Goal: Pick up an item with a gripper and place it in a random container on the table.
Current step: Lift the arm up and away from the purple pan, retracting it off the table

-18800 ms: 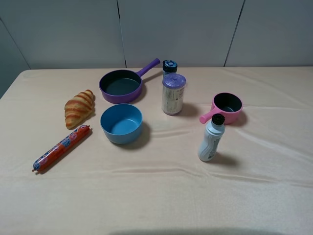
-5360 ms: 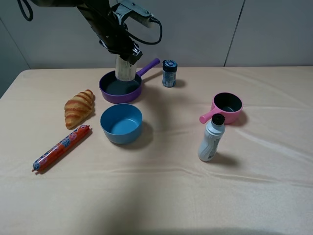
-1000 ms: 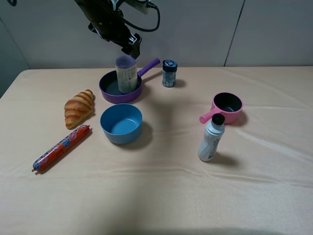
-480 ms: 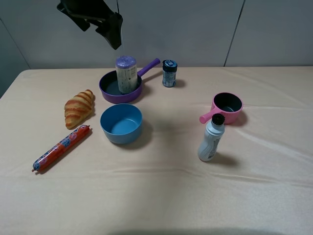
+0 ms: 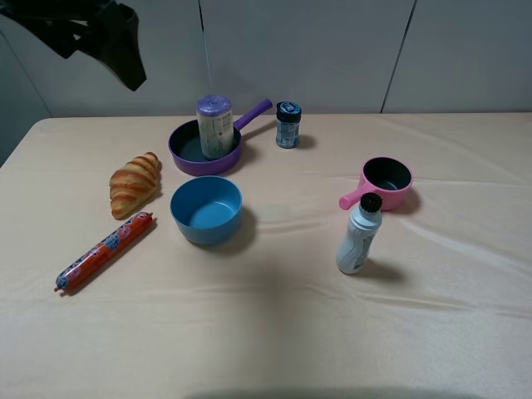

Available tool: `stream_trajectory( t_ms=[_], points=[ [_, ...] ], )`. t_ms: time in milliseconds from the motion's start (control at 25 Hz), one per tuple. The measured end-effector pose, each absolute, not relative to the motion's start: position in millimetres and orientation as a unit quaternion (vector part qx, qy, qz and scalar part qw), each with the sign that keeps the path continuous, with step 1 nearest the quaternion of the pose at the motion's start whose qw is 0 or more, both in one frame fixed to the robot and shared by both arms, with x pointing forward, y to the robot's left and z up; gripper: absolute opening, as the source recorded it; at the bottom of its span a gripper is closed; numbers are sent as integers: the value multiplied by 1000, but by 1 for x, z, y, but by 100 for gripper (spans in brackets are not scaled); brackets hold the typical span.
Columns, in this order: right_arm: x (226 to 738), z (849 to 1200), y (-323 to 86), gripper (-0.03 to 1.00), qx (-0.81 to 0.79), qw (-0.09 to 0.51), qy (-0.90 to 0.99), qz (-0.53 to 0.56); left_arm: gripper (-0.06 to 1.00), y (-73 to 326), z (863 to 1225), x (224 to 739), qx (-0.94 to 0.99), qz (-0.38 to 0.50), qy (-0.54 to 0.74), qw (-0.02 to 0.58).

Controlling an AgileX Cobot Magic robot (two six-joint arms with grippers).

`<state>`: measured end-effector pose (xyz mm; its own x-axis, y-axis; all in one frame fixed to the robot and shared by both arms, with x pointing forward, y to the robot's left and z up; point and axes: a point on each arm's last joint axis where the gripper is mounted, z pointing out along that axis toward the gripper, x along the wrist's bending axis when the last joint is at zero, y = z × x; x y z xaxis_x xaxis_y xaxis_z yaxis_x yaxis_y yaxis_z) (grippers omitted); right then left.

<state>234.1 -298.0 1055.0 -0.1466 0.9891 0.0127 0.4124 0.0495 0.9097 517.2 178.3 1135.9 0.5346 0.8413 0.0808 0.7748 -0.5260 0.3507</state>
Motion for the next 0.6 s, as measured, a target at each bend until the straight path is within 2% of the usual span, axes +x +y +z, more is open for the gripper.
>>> stream_trajectory(
  t_ms=[80, 400, 600],
  points=[
    [234, 1055, -298, 69, 552, 349, 635, 413, 99, 195, 1139, 485, 855, 130, 482, 139],
    [234, 1055, -298, 69, 552, 349, 635, 413, 99, 232, 1137, 408, 825, 147, 522, 162],
    [234, 1055, -298, 69, 552, 349, 635, 413, 99, 249, 1120, 369, 805, 144, 549, 173]
  ],
)
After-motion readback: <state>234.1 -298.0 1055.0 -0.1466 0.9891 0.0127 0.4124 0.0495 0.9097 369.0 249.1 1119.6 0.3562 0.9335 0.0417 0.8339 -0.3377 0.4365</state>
